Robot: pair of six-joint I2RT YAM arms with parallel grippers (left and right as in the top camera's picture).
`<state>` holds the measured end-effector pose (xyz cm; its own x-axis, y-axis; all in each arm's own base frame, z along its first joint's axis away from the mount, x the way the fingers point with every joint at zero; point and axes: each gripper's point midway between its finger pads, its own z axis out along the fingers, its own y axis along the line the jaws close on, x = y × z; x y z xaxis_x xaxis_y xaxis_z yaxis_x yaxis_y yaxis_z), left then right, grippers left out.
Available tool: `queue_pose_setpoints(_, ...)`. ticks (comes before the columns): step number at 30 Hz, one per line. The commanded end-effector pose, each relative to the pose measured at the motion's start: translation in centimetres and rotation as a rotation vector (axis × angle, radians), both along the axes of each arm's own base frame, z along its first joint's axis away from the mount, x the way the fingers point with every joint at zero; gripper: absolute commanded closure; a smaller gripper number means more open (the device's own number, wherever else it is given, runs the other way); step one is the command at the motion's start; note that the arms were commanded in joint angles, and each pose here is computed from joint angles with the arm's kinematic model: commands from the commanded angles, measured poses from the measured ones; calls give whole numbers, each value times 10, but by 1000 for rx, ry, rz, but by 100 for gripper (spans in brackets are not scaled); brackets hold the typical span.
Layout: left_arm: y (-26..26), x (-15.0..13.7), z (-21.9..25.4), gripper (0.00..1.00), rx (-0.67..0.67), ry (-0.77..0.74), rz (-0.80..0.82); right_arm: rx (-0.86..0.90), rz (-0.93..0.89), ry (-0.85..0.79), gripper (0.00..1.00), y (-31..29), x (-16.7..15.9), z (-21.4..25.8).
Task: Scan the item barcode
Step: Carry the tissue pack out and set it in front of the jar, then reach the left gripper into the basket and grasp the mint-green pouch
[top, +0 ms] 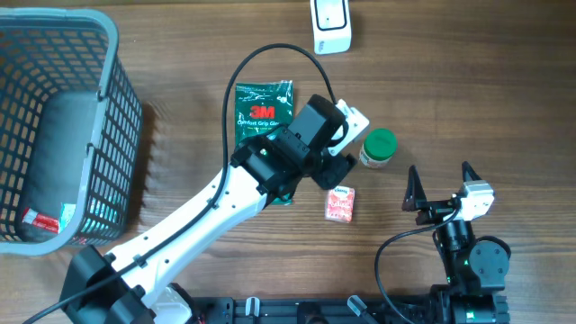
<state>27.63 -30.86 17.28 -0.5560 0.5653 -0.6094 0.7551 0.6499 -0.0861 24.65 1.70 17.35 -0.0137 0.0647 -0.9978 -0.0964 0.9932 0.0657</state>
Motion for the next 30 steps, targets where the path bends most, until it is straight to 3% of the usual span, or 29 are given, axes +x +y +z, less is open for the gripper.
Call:
queue_pose_setpoints(1,-3,-9,-17,42,15,75,-26,-10,-2,-3,0,0,0,0)
queue_pose_setpoints(5,-5,-11,-26,42,23,102,-37,-10,-2,-3,0,0,0,0)
queue_pose_setpoints(12,5,5,20,26,-17,-39,23,-11,-2,-3,0,0,0,0)
queue_pose_setpoints(14,22,18,45,13,-5,-143,101,-10,-2,-3,0,0,0,0)
queue_pose_setpoints(15,30,22,55,0,-2,-182,133,-10,-2,-3,0,0,0,0)
queue_pose_setpoints(22,131,54,145,0,-9,-480,489,-10,-2,-3,0,0,0,0)
queue_pose_setpoints(30,287,62,225,0,-300,-615,1076,-11,-2,-3,0,0,0,0)
